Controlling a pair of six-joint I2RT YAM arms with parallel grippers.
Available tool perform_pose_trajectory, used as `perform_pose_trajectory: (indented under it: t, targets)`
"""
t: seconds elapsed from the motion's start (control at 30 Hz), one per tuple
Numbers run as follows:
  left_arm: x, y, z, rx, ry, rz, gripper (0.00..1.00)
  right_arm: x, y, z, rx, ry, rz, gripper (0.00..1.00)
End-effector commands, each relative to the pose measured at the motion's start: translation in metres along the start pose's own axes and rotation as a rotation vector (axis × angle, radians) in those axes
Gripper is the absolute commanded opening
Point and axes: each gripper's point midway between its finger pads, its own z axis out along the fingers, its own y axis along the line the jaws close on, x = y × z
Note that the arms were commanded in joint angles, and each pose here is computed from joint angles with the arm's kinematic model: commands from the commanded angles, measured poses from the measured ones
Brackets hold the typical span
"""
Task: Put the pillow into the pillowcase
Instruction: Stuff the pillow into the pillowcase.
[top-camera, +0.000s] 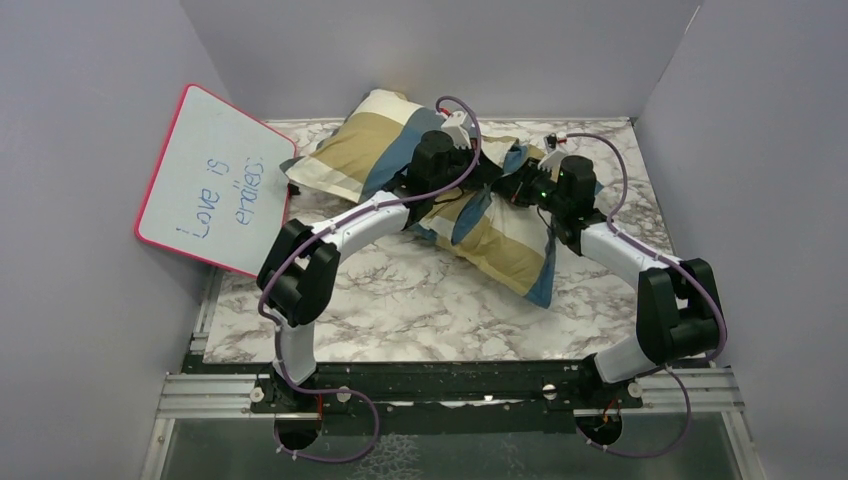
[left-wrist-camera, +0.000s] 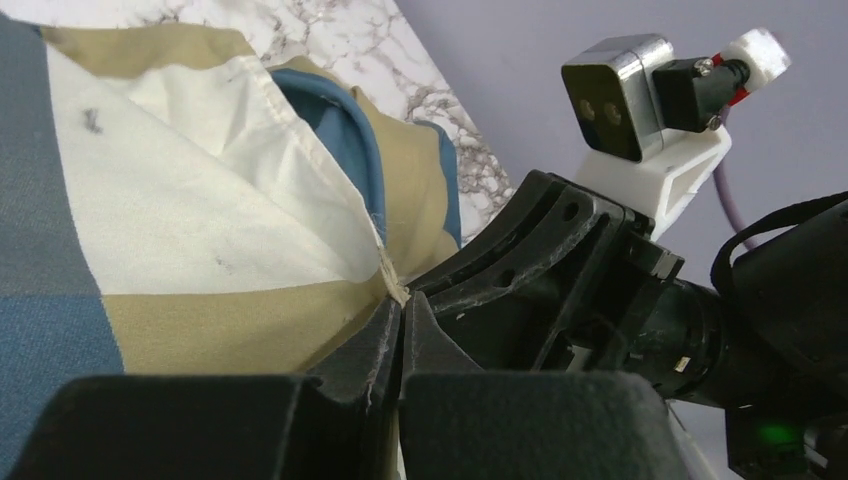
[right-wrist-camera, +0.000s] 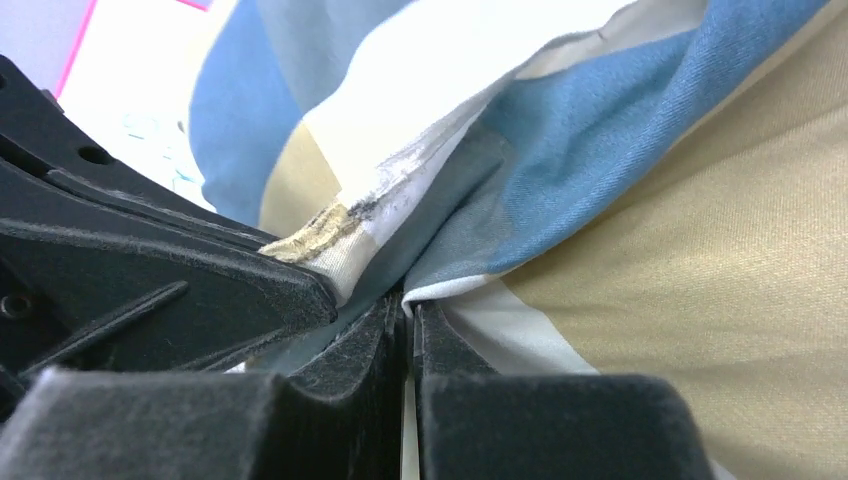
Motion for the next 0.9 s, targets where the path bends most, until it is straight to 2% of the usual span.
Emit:
perform_pose_trajectory:
  t: [0.0,0.27,0.33,0.37,0.43,0.47,0.53,0.57,0.73,0.87]
  targets:
    - [-0.008,-0.080,-0.012,0.252,-0.015,-0.008,0.00,-0.041,0.056,-0.001,-0.213,-0.148,-0.049,0.08]
    - [-0.018,-0.102,-0.028,0.327,-0.028,-0.027,0.00,-0.080,0.076,0.013,-0.293,-0.248,-0.021,0.08]
    - [-0.017,-0.100,-0.030,0.315,-0.035,-0.020,0.00,-0.093,0.074,0.012,-0.260,-0.306,-0.032,0.08]
    - [-0.017,-0.095,-0.031,0.294,-0.043,-0.013,0.00,-0.097,0.063,0.014,-0.191,-0.311,-0.038,0.09]
    - [-0.016,-0.082,-0.033,0.243,-0.055,-0.004,0.00,-0.099,0.032,0.020,0.004,-0.270,-0.075,0.16]
    - [-0.015,-0.075,-0.034,0.222,-0.058,-0.002,0.00,-0.098,0.014,0.019,0.111,-0.246,-0.087,0.23]
    - [-0.017,-0.063,-0.036,0.177,-0.072,-0.006,0.00,-0.080,-0.024,0.004,0.338,-0.163,-0.050,0.34]
    - [-0.018,-0.057,-0.036,0.158,-0.079,-0.011,0.00,-0.073,-0.030,-0.006,0.388,-0.132,-0.052,0.37]
    - [-0.027,-0.046,-0.038,0.124,-0.101,-0.035,0.00,-0.044,-0.013,-0.046,0.379,0.003,-0.067,0.43]
    - [-0.033,-0.050,-0.038,0.132,-0.113,-0.037,0.00,-0.044,0.000,-0.056,0.346,-0.006,-0.042,0.43]
